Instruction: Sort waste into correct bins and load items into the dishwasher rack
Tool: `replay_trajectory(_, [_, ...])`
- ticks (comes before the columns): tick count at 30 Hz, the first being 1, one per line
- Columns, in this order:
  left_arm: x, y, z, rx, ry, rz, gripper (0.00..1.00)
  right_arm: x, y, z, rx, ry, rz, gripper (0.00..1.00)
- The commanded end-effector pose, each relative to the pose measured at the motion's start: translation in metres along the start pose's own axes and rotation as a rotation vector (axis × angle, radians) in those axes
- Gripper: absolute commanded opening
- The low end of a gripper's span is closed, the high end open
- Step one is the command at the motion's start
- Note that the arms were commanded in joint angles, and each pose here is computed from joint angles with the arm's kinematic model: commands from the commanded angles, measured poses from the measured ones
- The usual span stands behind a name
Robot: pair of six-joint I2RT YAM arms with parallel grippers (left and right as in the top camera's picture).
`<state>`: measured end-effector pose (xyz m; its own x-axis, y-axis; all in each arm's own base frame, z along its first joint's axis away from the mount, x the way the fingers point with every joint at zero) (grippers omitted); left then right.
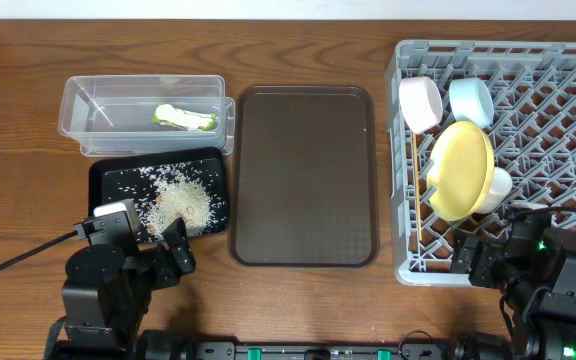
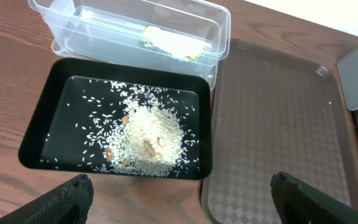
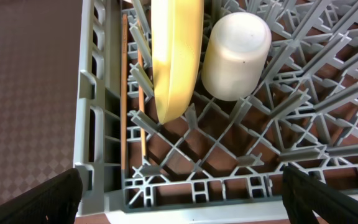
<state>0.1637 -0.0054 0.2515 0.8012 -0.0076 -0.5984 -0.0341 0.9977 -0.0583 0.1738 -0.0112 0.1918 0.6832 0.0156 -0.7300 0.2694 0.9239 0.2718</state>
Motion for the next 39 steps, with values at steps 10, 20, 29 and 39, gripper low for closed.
replay_trajectory(10, [0.002,0.001,-0.002,0.006,0.008,0.005,0.94,-0.008,0.016,0.006,-0.136,-0.298,0.125,0.99])
replay_trajectory(20, [0.002,0.001,-0.002,0.006,0.008,0.005,0.94,0.01,0.036,0.019,-0.2,-0.666,0.313,0.99])
replay_trajectory(29, [0.002,0.001,-0.002,0.006,0.008,0.005,0.95,0.035,0.033,0.013,-0.207,-0.774,0.346,0.99])
replay_trajectory(39, [0.002,0.001,-0.002,0.006,0.008,0.005,0.95,0.052,0.027,-0.001,-0.201,-0.688,0.32,0.99])
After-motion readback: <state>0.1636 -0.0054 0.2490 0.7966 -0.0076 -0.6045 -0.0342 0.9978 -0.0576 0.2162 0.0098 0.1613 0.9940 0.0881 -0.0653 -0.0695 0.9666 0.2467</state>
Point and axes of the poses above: each gripper's point midway between its finger pads, its own x axis out along the fingers, its own y axis along the line the jaws close on, z = x × y, the point moved 3 cm from there along -x, back along the fingers, and after that the axes turned 12 degrees about x, right-handed, at the moved point
